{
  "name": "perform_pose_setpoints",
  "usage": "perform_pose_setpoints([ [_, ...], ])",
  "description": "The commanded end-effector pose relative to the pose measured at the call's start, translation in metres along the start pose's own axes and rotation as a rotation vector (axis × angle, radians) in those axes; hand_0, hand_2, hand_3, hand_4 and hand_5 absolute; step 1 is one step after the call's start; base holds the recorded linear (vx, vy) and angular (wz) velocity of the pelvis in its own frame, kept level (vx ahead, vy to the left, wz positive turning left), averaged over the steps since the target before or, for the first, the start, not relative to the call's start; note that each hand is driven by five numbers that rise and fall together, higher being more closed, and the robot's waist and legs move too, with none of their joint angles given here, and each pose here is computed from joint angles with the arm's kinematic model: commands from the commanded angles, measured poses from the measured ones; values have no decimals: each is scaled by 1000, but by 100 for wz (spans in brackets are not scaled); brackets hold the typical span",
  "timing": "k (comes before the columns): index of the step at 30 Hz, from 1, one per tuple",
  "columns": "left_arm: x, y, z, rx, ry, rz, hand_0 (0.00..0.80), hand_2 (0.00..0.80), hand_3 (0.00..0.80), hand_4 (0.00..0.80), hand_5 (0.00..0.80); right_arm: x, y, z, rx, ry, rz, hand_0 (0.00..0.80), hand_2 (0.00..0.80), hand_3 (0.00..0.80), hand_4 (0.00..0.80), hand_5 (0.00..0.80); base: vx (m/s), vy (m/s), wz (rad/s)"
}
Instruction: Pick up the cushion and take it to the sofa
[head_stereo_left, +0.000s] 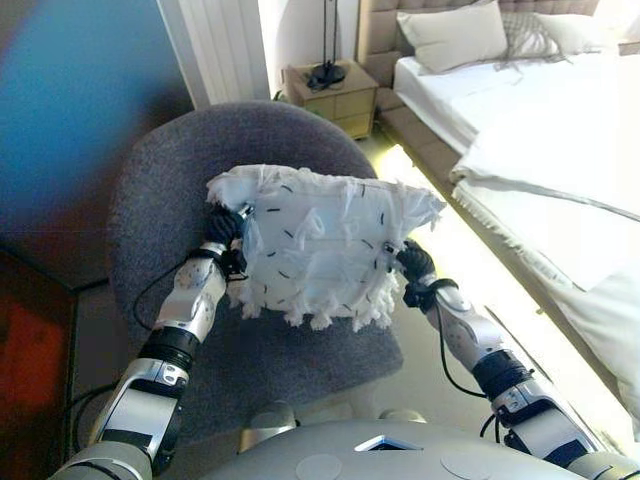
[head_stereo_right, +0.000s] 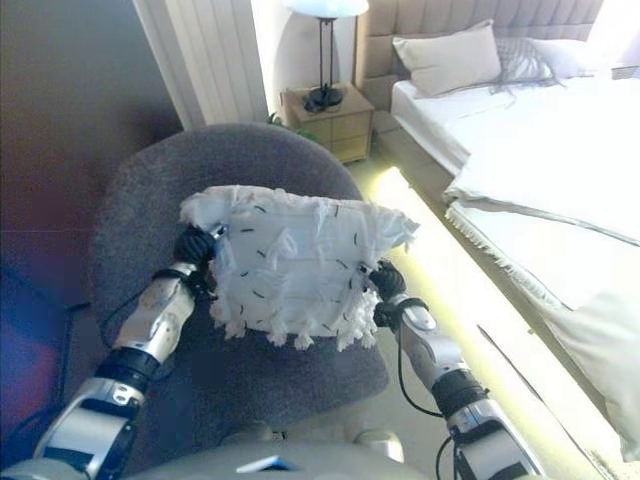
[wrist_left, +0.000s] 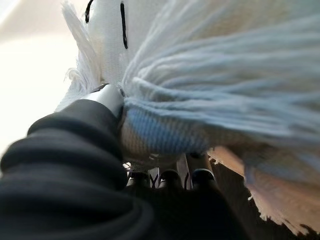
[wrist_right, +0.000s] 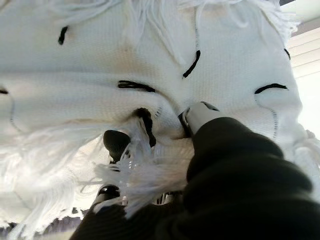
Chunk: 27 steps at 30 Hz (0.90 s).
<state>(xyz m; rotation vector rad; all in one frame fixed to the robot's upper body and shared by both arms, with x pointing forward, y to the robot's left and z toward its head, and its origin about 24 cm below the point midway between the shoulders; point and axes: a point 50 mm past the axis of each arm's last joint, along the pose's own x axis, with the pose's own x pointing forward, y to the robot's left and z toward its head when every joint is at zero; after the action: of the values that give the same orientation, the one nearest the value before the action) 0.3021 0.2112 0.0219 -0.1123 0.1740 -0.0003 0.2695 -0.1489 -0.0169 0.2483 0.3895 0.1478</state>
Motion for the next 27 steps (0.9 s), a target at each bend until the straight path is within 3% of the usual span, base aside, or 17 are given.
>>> perform_pose_setpoints([
  [1, 13, -17, 43, -47, -195, -89, 800, 800, 800, 800, 800, 8, 31, 48, 48, -266, 89, 800, 800, 800, 800, 800, 196, 169, 15],
  [12, 15, -29, 40, -26, -159, -99, 800, 800, 800, 800, 800, 15, 41, 60, 65, -266, 118, 800, 800, 800, 800, 800, 101, -87, -13],
  [19, 9, -24, 24, -7, -103, -64, 800, 800, 800, 800, 800, 14, 33, 42, 68, -197, 127, 800, 800, 800, 800, 800, 153, -146, -8],
  [27, 11, -26, 30, -42, -112, -72, 800, 800, 800, 800, 800, 23, 37, 57, 16, -190, 84, 800, 800, 800, 800, 800, 50, -54, 39],
])
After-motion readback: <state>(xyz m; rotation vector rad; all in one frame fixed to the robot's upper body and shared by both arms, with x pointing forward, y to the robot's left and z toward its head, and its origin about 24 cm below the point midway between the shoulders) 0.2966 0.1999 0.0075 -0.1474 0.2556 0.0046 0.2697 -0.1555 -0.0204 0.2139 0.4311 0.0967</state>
